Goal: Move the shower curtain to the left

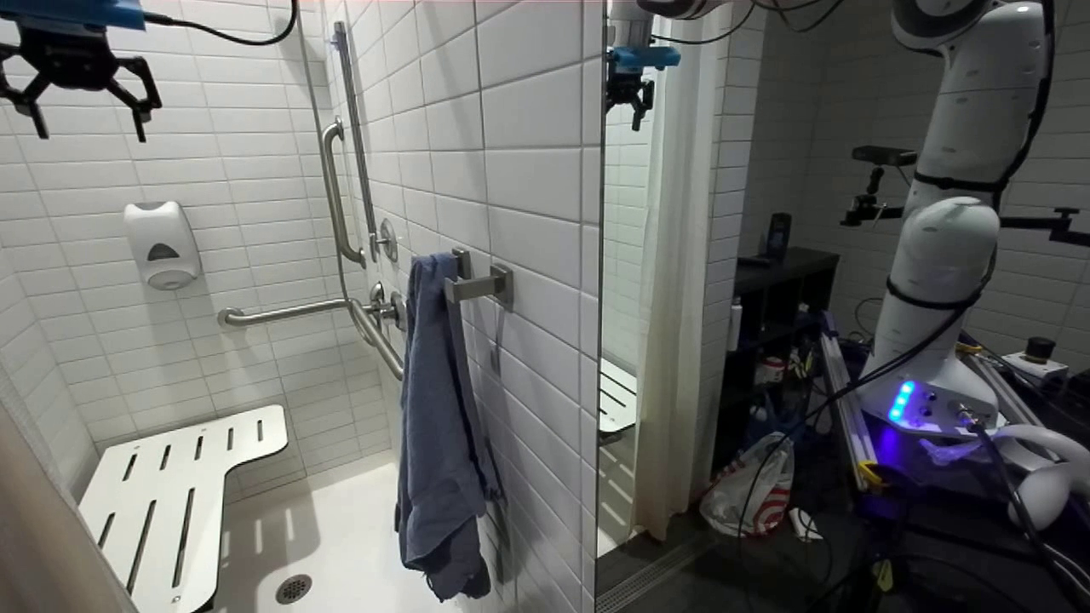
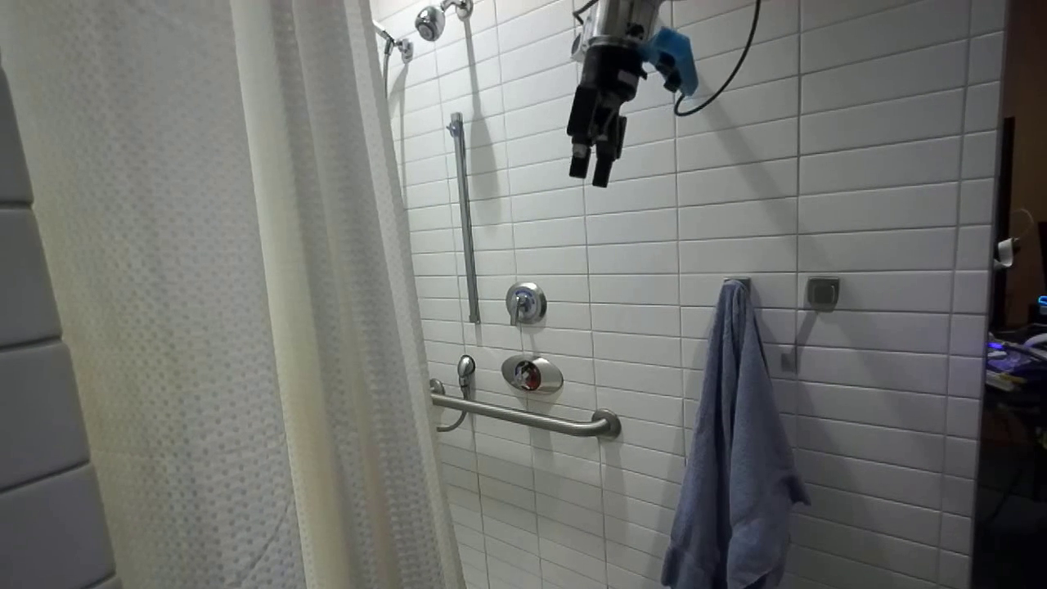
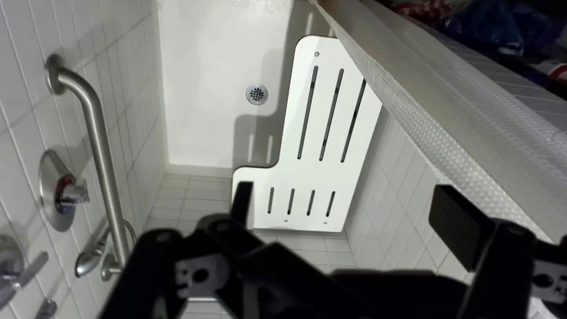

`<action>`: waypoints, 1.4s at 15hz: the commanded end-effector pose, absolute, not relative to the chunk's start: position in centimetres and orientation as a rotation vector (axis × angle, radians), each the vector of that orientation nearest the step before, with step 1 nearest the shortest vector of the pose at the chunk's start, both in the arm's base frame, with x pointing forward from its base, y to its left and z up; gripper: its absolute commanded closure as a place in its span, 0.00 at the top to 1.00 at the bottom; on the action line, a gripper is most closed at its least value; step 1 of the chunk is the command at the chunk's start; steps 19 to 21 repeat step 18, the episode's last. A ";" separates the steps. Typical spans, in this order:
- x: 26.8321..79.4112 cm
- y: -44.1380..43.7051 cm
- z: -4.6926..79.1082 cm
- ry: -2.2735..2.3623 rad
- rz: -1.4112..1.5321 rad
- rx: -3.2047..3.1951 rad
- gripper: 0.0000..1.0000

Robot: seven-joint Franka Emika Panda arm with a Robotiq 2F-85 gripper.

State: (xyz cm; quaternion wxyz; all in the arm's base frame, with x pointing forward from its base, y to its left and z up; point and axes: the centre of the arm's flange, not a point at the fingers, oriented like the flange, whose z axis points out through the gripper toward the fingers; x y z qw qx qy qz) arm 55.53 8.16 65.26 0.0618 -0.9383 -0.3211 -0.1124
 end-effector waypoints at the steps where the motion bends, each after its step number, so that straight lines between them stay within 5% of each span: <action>1: 48.6 7.7 61.5 -0.684 -0.310 -2.949 1.00; 8: 42.1 8.2 56.4 -0.098 -0.285 -3.010 1.00; 9: 45.7 8.3 57.9 -0.237 -0.241 -2.992 1.00; 21: 43.3 8.0 56.7 -0.122 -0.259 -2.999 1.00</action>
